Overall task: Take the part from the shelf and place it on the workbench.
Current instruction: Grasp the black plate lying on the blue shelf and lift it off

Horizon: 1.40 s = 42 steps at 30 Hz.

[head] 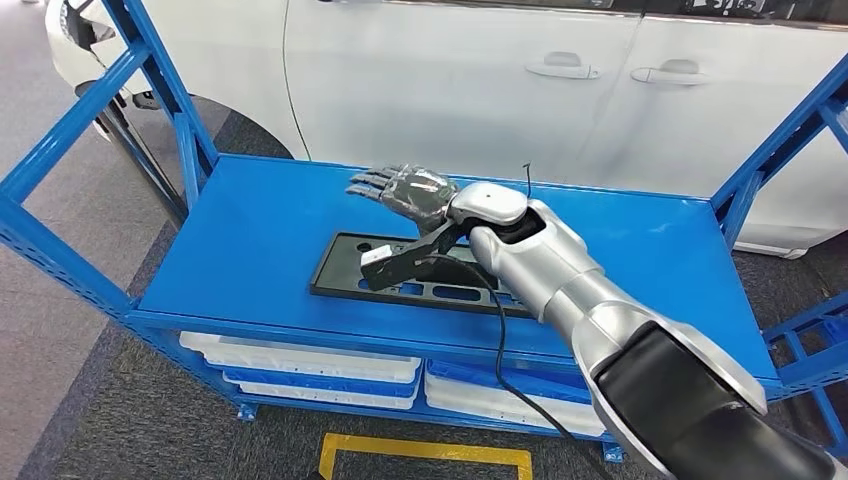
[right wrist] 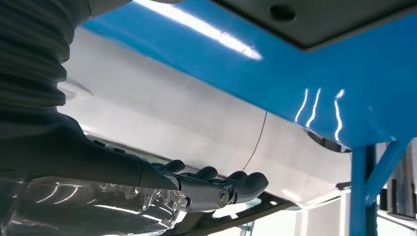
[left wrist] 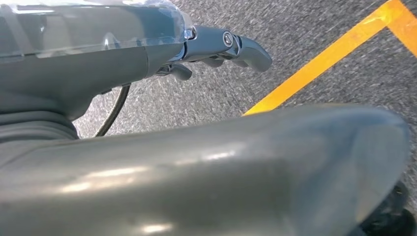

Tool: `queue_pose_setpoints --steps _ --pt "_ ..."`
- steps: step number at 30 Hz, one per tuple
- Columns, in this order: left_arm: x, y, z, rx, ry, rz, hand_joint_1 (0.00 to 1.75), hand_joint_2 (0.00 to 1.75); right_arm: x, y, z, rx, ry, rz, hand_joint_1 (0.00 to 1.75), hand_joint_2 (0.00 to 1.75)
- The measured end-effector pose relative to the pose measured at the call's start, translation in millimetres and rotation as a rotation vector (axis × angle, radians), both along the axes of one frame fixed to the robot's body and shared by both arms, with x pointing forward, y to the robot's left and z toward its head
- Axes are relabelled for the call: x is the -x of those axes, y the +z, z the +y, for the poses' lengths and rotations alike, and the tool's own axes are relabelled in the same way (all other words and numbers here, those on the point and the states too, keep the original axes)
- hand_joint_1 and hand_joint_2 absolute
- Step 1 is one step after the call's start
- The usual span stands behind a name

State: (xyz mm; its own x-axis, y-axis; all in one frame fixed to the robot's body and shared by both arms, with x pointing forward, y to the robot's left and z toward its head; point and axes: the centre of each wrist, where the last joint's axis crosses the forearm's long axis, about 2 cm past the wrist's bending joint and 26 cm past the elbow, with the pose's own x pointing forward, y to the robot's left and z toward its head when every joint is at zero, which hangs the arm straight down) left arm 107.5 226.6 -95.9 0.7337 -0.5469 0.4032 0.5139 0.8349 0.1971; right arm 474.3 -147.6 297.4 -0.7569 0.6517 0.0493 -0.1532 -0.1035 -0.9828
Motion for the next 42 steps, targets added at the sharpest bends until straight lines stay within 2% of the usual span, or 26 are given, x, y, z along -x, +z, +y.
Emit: queue_pose_setpoints --steps 6,11,14,19,25,33,42 --pt "3.4 -0.9 0.9 0.014 0.009 -0.015 0.00 0.00 -3.8 65.5 -17.3 -0.028 0.015 -0.137 0.00 1.75" --pt "3.7 -0.9 0.7 0.015 0.026 -0.025 0.00 0.00 3.8 83.5 -30.4 -0.018 0.045 -0.230 0.00 1.75" --pt "4.3 -1.1 1.1 0.019 0.044 -0.030 0.00 0.00 10.8 84.2 -36.5 0.006 0.054 -0.257 0.00 1.75" --pt "5.9 -1.6 2.4 0.021 0.065 -0.027 0.00 0.00 26.9 58.7 -63.8 0.025 0.006 -0.348 0.00 1.75" --pt "11.5 -2.9 2.7 0.021 0.086 -0.012 0.00 0.00 66.4 -19.4 -108.3 0.020 -0.062 -0.509 0.00 1.75" --pt "11.7 -2.9 2.3 0.018 0.095 -0.002 0.00 0.00 126.3 -90.9 -124.2 -0.006 -0.140 -0.470 0.00 1.75" --pt "10.1 -2.3 0.3 0.020 0.097 -0.004 0.00 0.00 166.6 -116.7 -121.9 -0.048 -0.179 -0.492 0.00 1.75"
